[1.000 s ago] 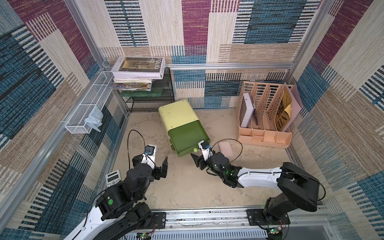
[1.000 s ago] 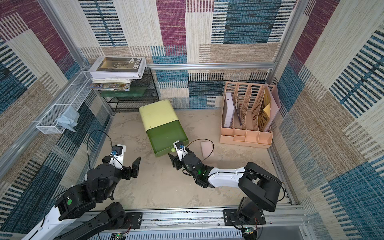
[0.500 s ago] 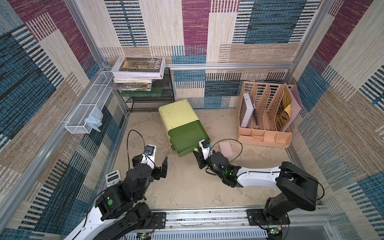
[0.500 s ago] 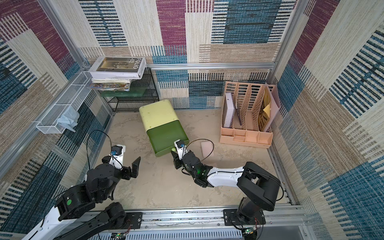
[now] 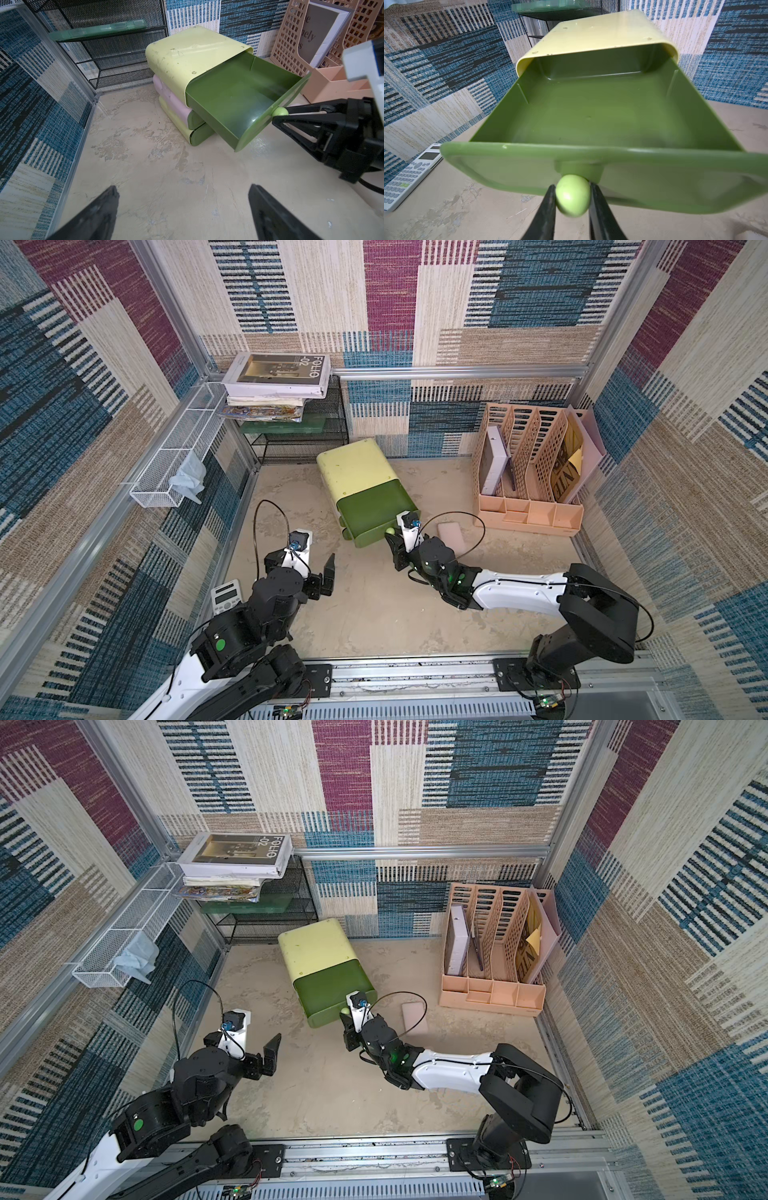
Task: Take the sponge out of the drawer
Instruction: Close the drawer in the storage box.
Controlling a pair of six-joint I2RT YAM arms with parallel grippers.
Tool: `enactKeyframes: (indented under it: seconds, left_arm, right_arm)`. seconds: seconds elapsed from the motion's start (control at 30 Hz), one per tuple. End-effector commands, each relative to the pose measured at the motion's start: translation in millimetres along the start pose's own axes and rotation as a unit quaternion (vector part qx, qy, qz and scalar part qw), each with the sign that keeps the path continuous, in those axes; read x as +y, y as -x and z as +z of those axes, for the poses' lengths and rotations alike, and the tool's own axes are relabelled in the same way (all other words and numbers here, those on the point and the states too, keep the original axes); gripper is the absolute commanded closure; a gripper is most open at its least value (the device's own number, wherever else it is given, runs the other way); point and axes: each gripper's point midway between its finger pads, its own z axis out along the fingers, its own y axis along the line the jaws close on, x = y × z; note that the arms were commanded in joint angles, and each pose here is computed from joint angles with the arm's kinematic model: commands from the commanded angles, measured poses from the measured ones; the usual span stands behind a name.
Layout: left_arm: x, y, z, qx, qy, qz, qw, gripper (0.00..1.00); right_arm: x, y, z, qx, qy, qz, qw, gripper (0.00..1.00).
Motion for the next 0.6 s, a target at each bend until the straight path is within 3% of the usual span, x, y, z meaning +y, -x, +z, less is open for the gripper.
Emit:
enactKeyframes:
  seconds: [0.0,0.57]
  left_arm:
    - [1,2,0,-0.004,0.002,-0.005,1.000,0.00]
    - [0,1,1,-0.004,0.002,-0.004,1.000,0.00]
  right_arm:
    - [-5,7,5,-0.005,-0.016,0.004,1.000,0.84]
    - [-5,22,52,0.008,-0.011,0.000,1.000,0.84]
